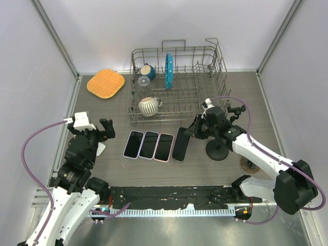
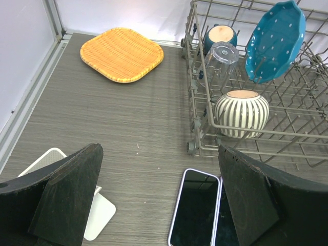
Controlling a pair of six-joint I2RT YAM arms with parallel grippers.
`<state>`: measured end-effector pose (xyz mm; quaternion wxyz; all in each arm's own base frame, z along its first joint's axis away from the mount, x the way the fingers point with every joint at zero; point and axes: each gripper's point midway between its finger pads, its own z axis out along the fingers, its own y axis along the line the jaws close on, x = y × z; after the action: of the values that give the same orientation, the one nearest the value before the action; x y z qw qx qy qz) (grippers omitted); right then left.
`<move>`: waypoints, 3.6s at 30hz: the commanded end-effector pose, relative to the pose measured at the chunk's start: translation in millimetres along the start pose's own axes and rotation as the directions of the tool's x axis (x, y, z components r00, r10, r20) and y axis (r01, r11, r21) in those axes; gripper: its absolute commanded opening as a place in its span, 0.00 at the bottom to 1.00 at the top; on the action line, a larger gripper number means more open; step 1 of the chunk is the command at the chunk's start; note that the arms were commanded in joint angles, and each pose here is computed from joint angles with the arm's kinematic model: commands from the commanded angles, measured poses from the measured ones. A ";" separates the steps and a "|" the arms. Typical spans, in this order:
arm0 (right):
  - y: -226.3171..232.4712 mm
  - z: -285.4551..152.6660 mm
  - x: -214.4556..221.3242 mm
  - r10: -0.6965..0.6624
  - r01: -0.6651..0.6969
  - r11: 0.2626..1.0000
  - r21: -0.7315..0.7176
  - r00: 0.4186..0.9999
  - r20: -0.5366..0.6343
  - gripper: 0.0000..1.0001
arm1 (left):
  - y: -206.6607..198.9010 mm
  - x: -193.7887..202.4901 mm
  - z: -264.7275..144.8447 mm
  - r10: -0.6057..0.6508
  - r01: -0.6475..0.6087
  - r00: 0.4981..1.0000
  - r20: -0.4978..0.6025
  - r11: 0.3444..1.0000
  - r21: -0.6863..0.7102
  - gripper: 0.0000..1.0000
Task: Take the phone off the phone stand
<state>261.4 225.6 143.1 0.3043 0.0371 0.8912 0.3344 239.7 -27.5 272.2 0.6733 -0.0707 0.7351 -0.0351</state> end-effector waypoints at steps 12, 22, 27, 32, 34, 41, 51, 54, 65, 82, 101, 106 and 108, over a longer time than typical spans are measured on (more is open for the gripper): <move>-21.9 29.0 23.5 0.155 -0.155 0.988 0.021 0.988 -0.010 0.01 | -5.6 -9.4 1.8 -0.027 0.026 0.999 0.035 0.999 0.024 1.00; -32.1 41.5 29.1 0.204 -0.205 0.978 0.036 0.979 0.008 0.01 | -6.3 -8.3 2.5 -0.022 0.021 0.999 0.028 0.999 0.027 1.00; -41.1 44.4 30.3 0.206 -0.206 0.975 0.084 0.978 0.010 0.09 | -6.8 -8.2 2.0 -0.023 0.022 0.999 0.029 0.999 0.030 1.00; -68.1 40.9 37.5 0.155 -0.152 0.965 0.212 0.988 0.004 0.22 | -6.9 -8.7 0.8 -0.024 0.023 0.999 0.031 0.999 0.034 1.00; -74.4 41.3 42.0 0.150 -0.143 0.961 0.238 0.989 -0.011 0.25 | -7.1 -8.7 1.1 -0.026 0.025 0.999 0.031 0.999 0.034 1.00; -83.9 47.8 52.4 0.145 -0.125 0.954 0.273 0.988 -0.056 0.35 | -7.2 -9.0 0.8 -0.025 0.024 0.999 0.032 0.999 0.035 1.00; -88.3 41.0 45.3 0.103 -0.080 0.941 0.328 0.993 -0.053 0.54 | -8.2 -7.9 1.6 -0.023 0.022 0.999 0.027 0.999 0.039 1.00; -90.4 37.5 38.3 0.074 -0.058 0.931 0.361 0.997 -0.030 0.57 | -8.1 -7.5 1.5 -0.022 0.021 0.999 0.025 0.999 0.039 1.00; -84.4 26.2 60.7 0.111 -0.079 0.932 0.353 0.991 -0.071 0.64 | -8.1 -9.1 0.5 -0.025 0.024 0.999 0.032 0.999 0.042 1.00; -38.7 55.0 101.0 0.158 -0.129 0.974 0.185 0.976 -0.151 0.66 | -8.7 -14.1 -3.5 -0.041 0.039 0.998 0.051 0.998 0.053 1.00; -41.9 73.0 48.7 -0.022 0.025 0.960 0.280 1.000 -0.014 0.66 | -8.0 -13.6 -3.0 -0.041 0.038 0.998 0.050 0.998 0.048 1.00; -49.5 48.5 47.6 -0.114 0.122 0.941 0.316 0.993 -0.043 0.68 | -7.4 -13.3 -3.0 -0.040 0.038 0.998 0.050 0.998 0.044 1.00; -44.2 40.5 50.2 -0.135 0.145 0.944 0.297 0.989 -0.053 0.68 | -6.8 -13.4 -2.6 -0.037 0.035 0.998 0.050 0.999 0.041 1.00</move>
<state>252.3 235.2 42.4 0.2740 0.0507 0.9423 0.1858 237.0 -32.5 275.6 0.6776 -0.0614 0.7311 -0.0508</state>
